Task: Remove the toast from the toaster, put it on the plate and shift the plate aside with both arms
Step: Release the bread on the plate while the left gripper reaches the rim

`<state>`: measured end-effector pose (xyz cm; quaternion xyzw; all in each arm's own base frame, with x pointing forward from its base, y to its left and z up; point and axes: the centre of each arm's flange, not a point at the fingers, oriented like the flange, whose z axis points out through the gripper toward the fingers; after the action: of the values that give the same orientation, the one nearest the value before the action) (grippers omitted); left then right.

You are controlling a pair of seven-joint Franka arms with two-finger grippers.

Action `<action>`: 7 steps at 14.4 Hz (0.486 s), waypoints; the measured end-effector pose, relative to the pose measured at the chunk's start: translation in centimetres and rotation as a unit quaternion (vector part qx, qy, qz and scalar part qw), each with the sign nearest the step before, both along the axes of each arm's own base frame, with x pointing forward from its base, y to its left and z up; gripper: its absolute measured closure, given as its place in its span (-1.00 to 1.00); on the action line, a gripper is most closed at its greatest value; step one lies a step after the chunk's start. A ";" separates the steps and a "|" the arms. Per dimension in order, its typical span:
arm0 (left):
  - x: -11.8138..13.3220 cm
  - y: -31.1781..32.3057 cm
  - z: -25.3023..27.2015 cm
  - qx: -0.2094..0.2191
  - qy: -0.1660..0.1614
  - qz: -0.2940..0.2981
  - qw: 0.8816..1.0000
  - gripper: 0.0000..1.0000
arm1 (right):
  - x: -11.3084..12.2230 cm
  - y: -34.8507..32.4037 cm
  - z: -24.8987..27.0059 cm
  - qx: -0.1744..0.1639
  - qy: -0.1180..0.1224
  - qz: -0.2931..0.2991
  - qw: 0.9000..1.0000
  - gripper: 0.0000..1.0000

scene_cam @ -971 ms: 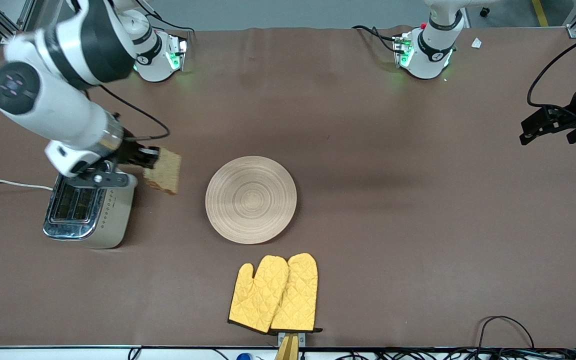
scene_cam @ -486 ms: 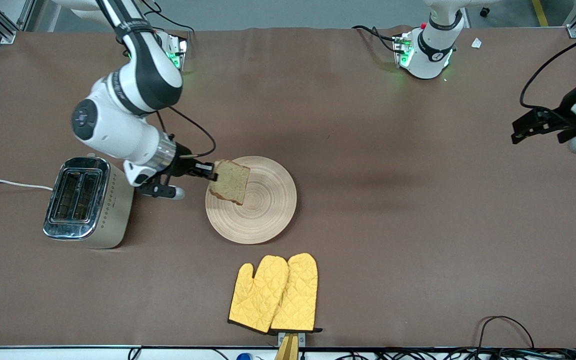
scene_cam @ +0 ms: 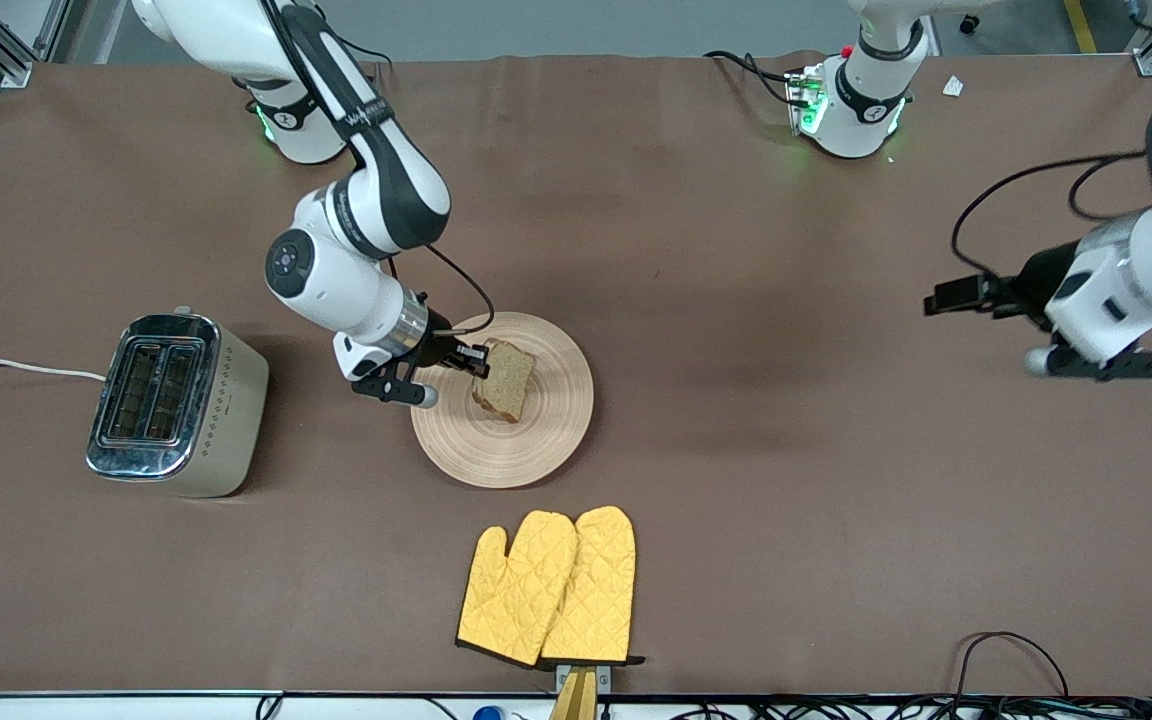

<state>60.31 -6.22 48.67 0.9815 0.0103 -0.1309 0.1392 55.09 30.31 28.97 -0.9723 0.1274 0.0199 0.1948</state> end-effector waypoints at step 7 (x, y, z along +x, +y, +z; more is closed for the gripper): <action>3.7 -6.7 -15.6 -0.169 0.097 0.074 0.978 -1.00 | 0.0 -6.7 -4.0 -0.023 0.006 0.041 0.999 0.84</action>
<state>64.03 -12.95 33.06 0.9230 0.0742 -0.2143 0.3109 55.05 23.63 24.96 -0.9808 0.0895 0.0310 0.1706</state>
